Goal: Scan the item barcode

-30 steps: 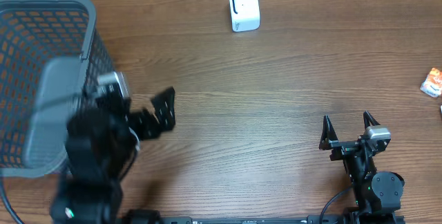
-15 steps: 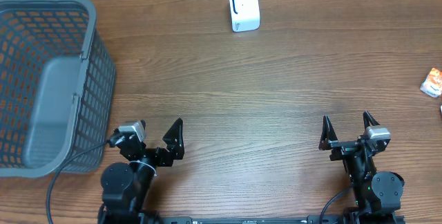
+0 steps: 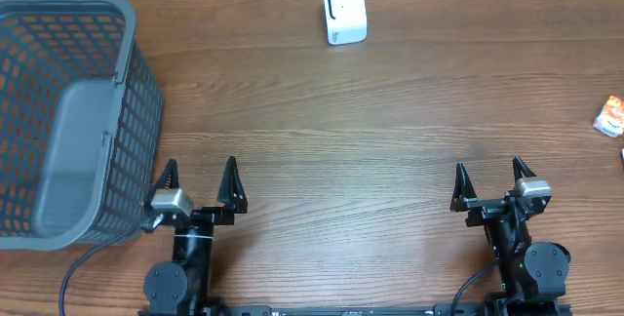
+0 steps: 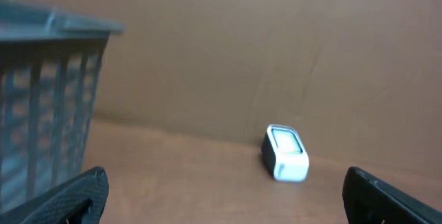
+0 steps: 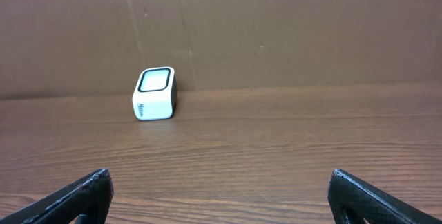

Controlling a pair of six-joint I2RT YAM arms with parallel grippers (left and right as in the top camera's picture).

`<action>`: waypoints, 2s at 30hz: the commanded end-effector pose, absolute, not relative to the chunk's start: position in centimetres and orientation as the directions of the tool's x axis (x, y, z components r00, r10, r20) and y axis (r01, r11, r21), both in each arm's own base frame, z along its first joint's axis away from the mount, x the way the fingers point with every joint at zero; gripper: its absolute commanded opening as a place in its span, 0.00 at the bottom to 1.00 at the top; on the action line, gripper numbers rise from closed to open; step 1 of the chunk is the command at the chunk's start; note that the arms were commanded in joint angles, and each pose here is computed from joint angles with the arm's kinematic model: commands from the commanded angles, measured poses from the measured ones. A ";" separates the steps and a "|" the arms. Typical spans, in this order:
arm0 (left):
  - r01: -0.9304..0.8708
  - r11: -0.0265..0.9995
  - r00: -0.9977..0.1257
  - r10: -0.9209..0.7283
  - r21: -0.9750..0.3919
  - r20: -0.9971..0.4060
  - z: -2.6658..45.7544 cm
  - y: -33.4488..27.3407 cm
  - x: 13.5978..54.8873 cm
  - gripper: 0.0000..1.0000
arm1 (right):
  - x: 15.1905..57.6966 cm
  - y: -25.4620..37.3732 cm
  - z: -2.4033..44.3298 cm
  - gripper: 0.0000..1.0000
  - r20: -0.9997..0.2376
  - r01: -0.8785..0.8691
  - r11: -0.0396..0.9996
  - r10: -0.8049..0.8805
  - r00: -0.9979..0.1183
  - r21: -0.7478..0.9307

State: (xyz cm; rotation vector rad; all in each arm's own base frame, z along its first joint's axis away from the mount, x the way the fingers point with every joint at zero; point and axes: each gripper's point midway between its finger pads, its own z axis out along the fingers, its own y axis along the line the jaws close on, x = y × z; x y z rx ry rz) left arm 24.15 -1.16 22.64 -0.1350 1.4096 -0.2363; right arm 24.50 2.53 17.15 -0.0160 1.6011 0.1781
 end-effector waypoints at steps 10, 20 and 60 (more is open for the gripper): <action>0.124 0.979 0.057 0.158 0.164 -0.986 18.4 -2.5 24.5 1.00 | 24.5 2.5 17.0 1.00 -0.995 -0.120 0.988 0.097 -0.033 0.100; 0.096 0.992 -0.068 0.083 0.076 -0.994 15.6 -1.8 24.5 1.00 | 24.5 2.5 17.0 1.00 -0.995 -0.120 0.988 0.097 -0.033 0.100; -0.169 0.986 -0.061 -0.009 0.002 -0.998 16.0 3.1 24.4 1.00 | 24.5 2.5 17.0 1.00 -0.995 -0.120 0.988 0.097 -0.033 0.100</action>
